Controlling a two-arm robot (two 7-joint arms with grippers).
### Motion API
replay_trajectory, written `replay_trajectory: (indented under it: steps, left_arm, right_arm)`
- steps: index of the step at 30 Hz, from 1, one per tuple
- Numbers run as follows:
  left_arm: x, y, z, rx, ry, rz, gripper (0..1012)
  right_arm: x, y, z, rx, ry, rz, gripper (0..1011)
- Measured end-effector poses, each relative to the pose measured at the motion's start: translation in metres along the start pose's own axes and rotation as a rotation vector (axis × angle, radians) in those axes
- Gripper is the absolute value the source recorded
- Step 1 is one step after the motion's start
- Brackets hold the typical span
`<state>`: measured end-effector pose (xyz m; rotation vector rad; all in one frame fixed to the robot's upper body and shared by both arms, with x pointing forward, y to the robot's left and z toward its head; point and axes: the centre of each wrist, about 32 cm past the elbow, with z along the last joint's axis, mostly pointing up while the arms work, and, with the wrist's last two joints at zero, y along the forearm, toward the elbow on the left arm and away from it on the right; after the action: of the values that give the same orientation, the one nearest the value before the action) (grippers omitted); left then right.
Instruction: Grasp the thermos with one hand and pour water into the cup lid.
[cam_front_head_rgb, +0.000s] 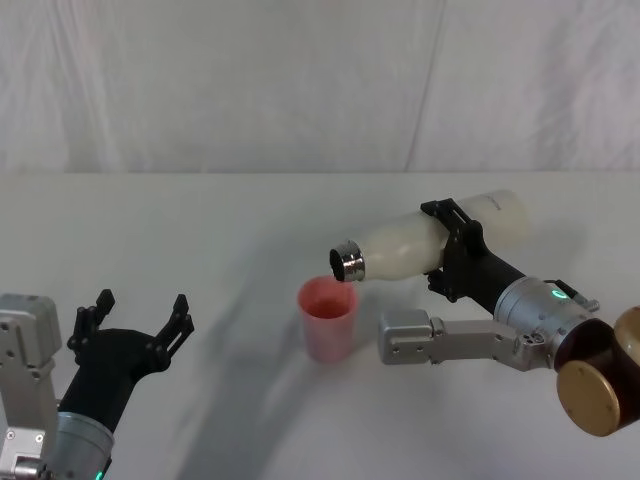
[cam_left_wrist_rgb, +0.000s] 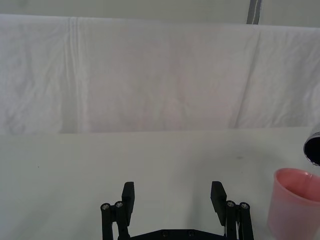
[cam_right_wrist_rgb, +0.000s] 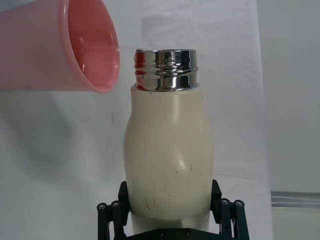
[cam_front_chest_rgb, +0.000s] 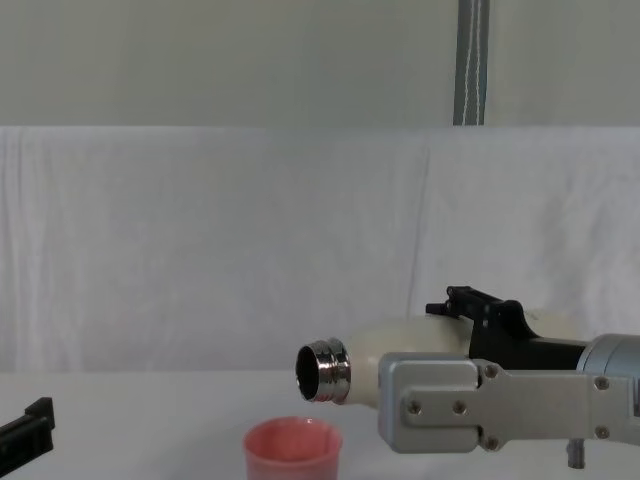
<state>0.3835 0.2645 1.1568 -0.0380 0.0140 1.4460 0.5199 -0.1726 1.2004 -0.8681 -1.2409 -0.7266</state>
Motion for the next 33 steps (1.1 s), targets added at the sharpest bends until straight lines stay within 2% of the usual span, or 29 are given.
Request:
replay_trajectory:
  steps: [33]
  left_arm:
    - [0.0000, 0.0000, 0.0000, 0.000, 0.000, 0.000, 1001]
  right_arm:
    - [0.0053, -0.0017, 0.0051, 0.011, -0.054, -0.002, 950]
